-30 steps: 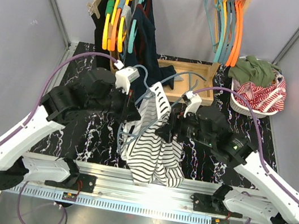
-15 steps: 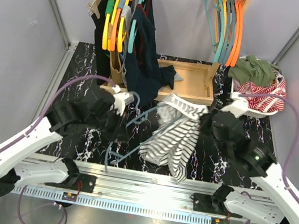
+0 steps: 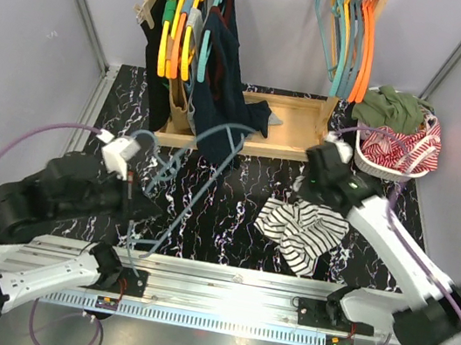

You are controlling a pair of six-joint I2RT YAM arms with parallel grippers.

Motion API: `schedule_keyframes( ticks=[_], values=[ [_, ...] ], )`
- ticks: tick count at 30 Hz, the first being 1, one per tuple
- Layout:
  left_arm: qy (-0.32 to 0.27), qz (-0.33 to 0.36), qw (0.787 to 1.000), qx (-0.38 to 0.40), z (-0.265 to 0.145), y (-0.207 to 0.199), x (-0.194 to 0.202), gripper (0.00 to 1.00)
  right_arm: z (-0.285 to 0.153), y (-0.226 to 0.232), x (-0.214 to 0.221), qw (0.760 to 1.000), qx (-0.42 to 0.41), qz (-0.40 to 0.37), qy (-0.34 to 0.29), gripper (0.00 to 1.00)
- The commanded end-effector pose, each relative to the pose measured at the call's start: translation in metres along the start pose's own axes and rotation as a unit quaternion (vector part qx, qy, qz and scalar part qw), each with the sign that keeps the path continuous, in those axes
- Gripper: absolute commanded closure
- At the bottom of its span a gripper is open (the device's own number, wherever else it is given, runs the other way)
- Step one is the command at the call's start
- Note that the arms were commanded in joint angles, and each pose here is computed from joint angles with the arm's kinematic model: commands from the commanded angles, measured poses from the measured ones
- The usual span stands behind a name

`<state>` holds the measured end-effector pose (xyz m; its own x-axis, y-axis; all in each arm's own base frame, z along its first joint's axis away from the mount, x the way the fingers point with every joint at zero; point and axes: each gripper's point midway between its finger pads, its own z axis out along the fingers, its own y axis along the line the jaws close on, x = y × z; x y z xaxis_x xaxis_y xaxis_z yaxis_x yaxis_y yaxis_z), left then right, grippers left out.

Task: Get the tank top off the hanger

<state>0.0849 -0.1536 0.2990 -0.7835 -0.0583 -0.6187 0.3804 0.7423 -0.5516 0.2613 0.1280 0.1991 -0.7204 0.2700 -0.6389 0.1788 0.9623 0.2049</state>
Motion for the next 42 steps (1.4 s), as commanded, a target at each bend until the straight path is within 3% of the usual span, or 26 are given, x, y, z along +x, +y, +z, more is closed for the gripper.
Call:
schedule_keyframes(
  ticks=[1, 3, 4, 7, 11, 13, 15, 17, 19, 20, 21, 28, 32, 34, 36, 38, 42],
  values=[
    [-0.111, -0.026, 0.993, -0.017, -0.024, 0.000, -0.042, 1.00, 0.011, 0.046, 0.036, 0.986, -0.105, -0.058, 0.119, 1.00],
    [-0.129, -0.031, 0.991, -0.014, -0.031, -0.002, -0.048, 1.00, 0.012, 0.018, 0.029, 0.995, -0.021, -0.026, 0.096, 1.00],
    [-0.133, -0.030, 0.991, -0.011, -0.033, -0.002, -0.049, 1.00, 0.015, -0.008, 0.013, 0.997, 0.043, -0.015, 0.056, 1.00],
    [-0.134, -0.033, 0.990, -0.003, -0.032, -0.004, -0.047, 1.00, 0.017, -0.054, 0.004, 0.991, 0.128, 0.026, 0.029, 1.00],
    [-0.123, -0.026, 0.992, 0.002, -0.024, -0.005, -0.044, 1.00, 0.035, -0.078, 0.019, 0.983, 0.159, 0.088, 0.038, 1.00],
    [-0.121, -0.023, 0.992, 0.009, -0.022, -0.008, -0.044, 1.00, 0.054, -0.078, 0.054, 0.978, 0.148, 0.110, 0.094, 1.00],
    [-0.115, -0.017, 0.993, 0.009, -0.020, -0.009, -0.044, 1.00, 0.074, -0.069, 0.077, 0.972, 0.136, 0.145, 0.128, 0.81],
    [-0.114, -0.015, 0.993, 0.010, -0.022, -0.009, -0.043, 1.00, 0.092, -0.066, 0.107, 0.963, 0.128, 0.168, 0.166, 0.53],
    [-0.114, -0.016, 0.993, 0.007, -0.023, -0.007, -0.041, 1.00, 0.099, -0.069, 0.125, 0.959, 0.131, 0.170, 0.185, 0.37],
    [-0.117, -0.017, 0.993, 0.006, -0.025, -0.005, -0.041, 1.00, 0.103, -0.071, 0.129, 0.957, 0.137, 0.166, 0.192, 0.22],
    [-0.119, -0.017, 0.993, 0.006, -0.025, -0.004, -0.040, 1.00, 0.104, -0.077, 0.130, 0.957, 0.151, 0.154, 0.192, 0.01],
    [-0.118, -0.014, 0.993, 0.006, -0.020, -0.003, -0.039, 1.00, 0.122, -0.089, 0.140, 0.943, 0.211, 0.130, 0.224, 0.00],
    [-0.114, -0.010, 0.993, 0.008, -0.016, -0.006, -0.041, 1.00, 0.147, -0.083, 0.141, 0.940, 0.217, 0.131, 0.227, 0.00],
    [-0.115, -0.011, 0.993, 0.011, -0.015, -0.007, -0.041, 1.00, 0.155, -0.076, 0.126, 0.946, 0.205, 0.134, 0.211, 0.07],
    [-0.115, -0.013, 0.993, 0.015, -0.015, -0.008, -0.041, 1.00, 0.161, -0.075, 0.116, 0.948, 0.194, 0.143, 0.207, 0.41],
    [-0.117, -0.016, 0.993, 0.018, -0.014, -0.008, -0.040, 1.00, 0.166, -0.080, 0.104, 0.949, 0.189, 0.161, 0.196, 0.99],
    [-0.118, -0.019, 0.993, 0.022, -0.012, -0.008, -0.039, 1.00, 0.164, -0.097, 0.084, 0.944, 0.193, 0.186, 0.190, 1.00]
  ],
)
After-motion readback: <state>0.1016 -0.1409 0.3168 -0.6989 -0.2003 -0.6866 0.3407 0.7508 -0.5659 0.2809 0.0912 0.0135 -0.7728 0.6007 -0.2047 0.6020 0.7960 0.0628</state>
